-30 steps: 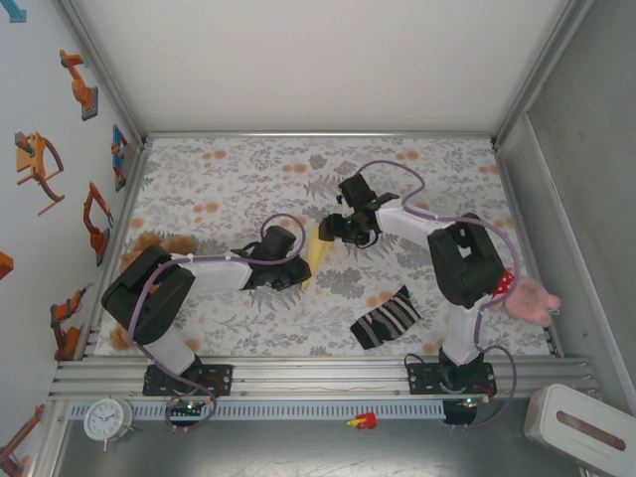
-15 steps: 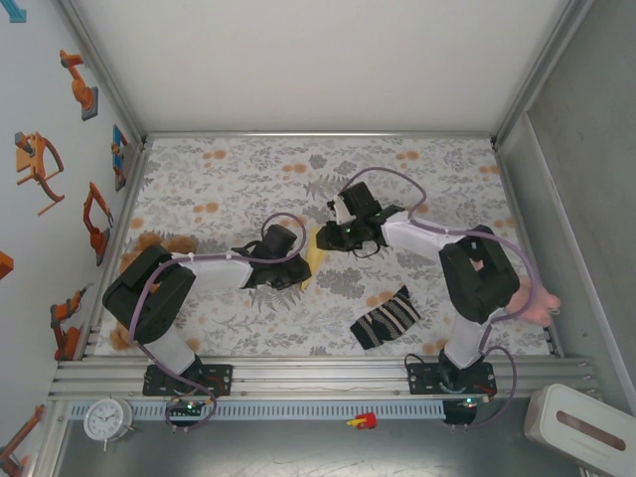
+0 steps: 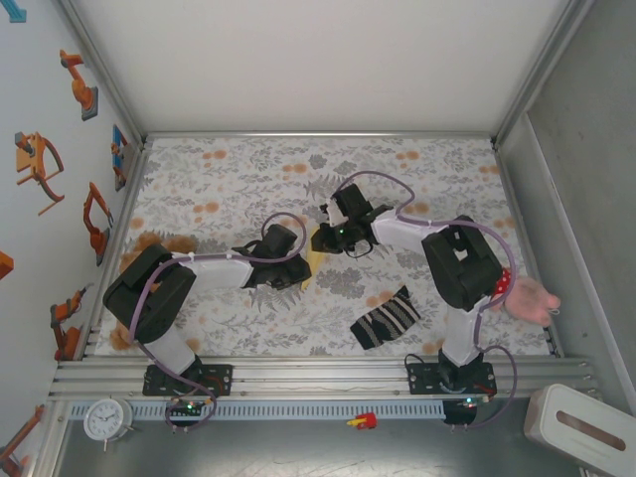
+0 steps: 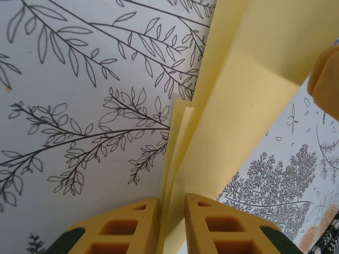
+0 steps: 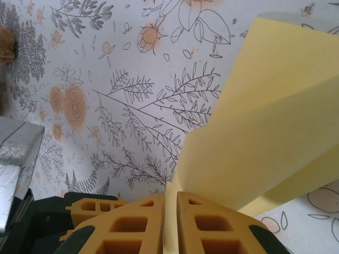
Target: Fold a paper plane with a square sheet of paper (pick it up from the middle)
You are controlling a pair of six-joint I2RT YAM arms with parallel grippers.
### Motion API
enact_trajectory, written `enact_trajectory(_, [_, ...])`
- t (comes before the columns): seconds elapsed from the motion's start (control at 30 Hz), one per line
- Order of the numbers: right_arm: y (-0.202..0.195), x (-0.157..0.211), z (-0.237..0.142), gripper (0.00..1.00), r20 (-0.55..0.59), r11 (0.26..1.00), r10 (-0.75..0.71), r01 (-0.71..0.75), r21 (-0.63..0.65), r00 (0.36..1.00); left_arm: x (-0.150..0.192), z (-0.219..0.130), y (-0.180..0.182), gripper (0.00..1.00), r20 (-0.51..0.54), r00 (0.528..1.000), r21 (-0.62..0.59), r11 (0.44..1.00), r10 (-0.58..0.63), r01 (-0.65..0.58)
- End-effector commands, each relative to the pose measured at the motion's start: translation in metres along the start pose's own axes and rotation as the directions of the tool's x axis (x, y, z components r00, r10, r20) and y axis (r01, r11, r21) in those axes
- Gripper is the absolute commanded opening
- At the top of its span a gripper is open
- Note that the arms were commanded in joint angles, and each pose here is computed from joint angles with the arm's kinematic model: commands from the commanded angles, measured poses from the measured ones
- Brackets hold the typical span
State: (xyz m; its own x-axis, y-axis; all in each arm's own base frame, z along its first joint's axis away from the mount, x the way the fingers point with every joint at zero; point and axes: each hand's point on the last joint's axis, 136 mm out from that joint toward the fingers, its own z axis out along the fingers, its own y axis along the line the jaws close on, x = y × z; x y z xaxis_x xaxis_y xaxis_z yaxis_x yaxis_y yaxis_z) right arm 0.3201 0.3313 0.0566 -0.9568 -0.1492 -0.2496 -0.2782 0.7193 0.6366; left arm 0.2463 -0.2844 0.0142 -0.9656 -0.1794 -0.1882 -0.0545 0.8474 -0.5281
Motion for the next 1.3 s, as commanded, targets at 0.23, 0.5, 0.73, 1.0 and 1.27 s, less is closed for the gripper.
enact_trajectory(0.23, [-0.014,0.000,0.015,0.13,-0.031,0.998,0.026,-0.024,0.056,0.999,0.021,0.015,0.026,0.20,-0.082,0.997,-0.086,0.996,-0.004,-0.003])
enact_trajectory(0.5, [-0.025,0.004,0.021,0.13,-0.047,0.995,0.043,-0.039,0.089,0.998,0.022,0.016,0.026,0.19,-0.087,0.996,-0.084,0.996,-0.003,-0.004])
enact_trajectory(0.73, [-0.031,0.007,0.026,0.13,-0.065,0.994,0.054,-0.047,0.103,0.996,0.024,0.018,0.026,0.19,-0.093,0.996,-0.082,0.997,-0.004,-0.004])
enact_trajectory(1.0, [-0.046,0.016,0.031,0.12,-0.096,0.984,0.080,-0.063,0.164,0.992,0.017,0.009,0.017,0.19,-0.072,0.997,-0.066,0.998,0.013,-0.018])
enact_trajectory(1.27, [-0.062,0.027,0.029,0.10,-0.113,0.967,0.115,-0.085,0.240,0.987,-0.034,-0.053,-0.031,0.24,0.138,0.986,0.022,0.995,0.090,-0.094])
